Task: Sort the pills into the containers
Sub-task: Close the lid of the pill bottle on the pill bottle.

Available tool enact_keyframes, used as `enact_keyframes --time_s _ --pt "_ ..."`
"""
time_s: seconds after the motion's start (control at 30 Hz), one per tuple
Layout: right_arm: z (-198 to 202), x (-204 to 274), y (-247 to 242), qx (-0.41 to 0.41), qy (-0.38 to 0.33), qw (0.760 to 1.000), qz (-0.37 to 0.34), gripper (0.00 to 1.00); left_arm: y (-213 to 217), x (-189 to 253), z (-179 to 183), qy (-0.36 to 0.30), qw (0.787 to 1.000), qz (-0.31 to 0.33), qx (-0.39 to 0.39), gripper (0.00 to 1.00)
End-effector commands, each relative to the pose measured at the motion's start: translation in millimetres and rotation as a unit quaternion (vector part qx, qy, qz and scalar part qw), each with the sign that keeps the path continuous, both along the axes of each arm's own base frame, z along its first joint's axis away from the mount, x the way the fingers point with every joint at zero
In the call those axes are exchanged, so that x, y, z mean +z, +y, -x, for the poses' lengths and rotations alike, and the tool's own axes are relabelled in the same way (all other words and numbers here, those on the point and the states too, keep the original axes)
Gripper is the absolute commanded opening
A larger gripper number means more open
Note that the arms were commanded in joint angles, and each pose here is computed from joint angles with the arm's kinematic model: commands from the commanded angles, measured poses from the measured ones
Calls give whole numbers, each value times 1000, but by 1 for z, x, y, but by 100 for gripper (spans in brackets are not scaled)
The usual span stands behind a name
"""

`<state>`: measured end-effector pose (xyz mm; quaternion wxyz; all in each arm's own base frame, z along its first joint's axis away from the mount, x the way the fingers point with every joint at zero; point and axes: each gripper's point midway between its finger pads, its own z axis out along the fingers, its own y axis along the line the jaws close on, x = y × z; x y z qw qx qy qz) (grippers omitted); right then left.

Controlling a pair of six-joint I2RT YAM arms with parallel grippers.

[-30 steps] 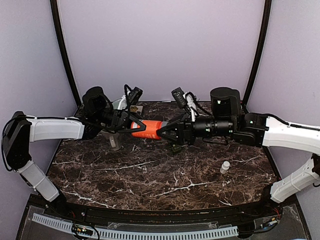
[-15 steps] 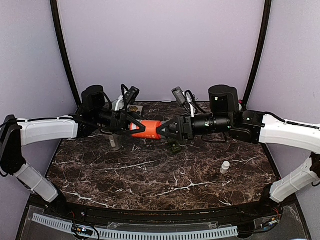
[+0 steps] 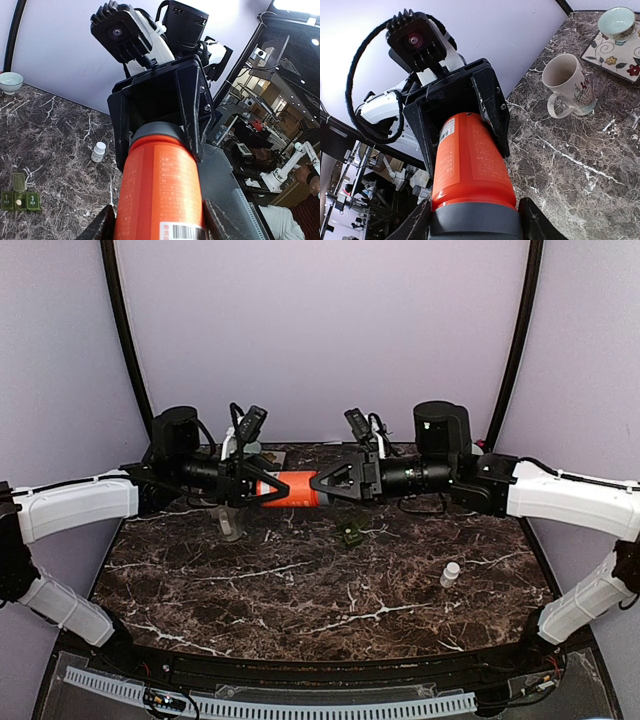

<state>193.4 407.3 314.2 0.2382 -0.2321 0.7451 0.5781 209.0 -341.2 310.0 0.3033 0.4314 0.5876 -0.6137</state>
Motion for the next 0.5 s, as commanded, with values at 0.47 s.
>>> enact_keyframes --time_s 0.47 --pt "3 35 28 37 54 993 -98 17 -13 49 37 -94 993 67 -39 0"
